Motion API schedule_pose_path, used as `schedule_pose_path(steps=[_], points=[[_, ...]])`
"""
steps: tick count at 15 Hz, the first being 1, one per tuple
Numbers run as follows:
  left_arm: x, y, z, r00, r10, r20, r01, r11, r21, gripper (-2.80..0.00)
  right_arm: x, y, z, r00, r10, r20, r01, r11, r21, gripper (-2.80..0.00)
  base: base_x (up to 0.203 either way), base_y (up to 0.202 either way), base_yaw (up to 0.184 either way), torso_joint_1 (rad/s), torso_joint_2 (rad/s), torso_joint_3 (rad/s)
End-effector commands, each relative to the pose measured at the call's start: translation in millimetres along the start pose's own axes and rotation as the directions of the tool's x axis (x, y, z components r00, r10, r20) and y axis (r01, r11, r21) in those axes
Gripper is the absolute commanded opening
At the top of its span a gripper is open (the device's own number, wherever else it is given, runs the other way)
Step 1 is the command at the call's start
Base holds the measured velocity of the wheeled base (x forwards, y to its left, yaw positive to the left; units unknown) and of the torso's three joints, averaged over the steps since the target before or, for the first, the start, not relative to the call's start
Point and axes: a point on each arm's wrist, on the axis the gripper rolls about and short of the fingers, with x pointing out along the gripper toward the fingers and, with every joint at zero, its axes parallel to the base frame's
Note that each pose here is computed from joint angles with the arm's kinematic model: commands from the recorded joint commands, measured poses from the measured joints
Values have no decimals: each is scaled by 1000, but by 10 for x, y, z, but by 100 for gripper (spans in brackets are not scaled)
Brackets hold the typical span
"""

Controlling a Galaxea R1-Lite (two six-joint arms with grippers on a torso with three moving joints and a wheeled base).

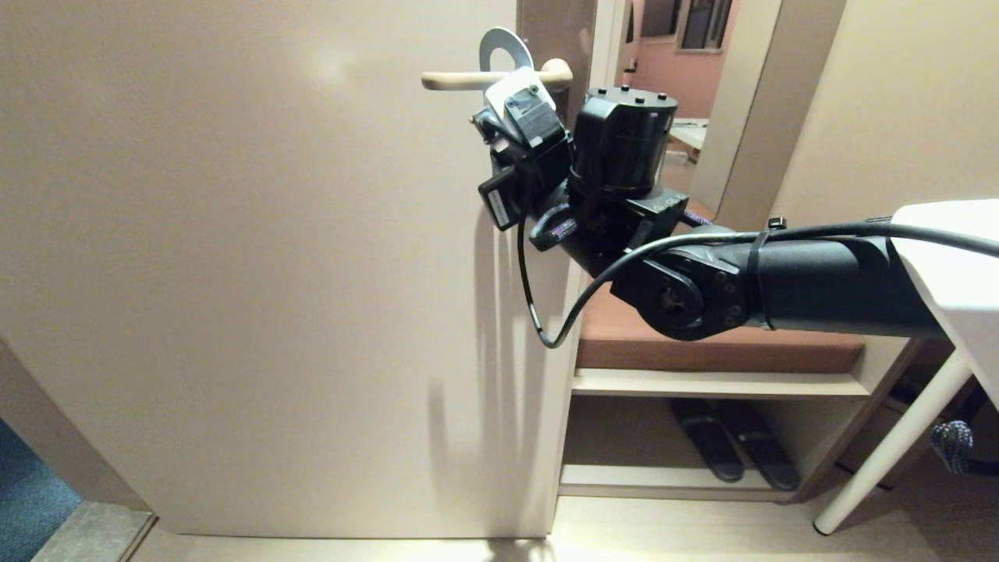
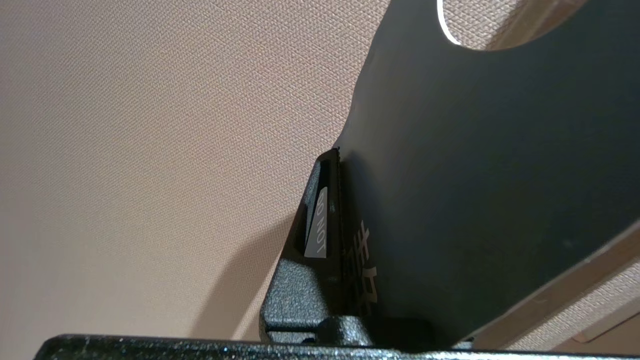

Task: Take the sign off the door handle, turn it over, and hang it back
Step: Take down the sign

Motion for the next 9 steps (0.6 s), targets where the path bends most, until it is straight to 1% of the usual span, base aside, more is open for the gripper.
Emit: schedule_pose_path(steps=[1,5,9], points=[[0,0,1,1000,0,1,0,1000,-1,-280,40,26,-26,1000,-3,2,3,1000,-2,-280,0,0,0,0,0,0],[0,0,1,1000,1,1,-1,1000,-1,-280,118,68,25,999,-12,36,11,1000,10,-280,0,0,0,0,0,0],[0,0,1,1000,1,1,-1,1000,-1,-280,118,145,34,999,2,41,-3,1000,12,-280,0,0,0,0,0,0]])
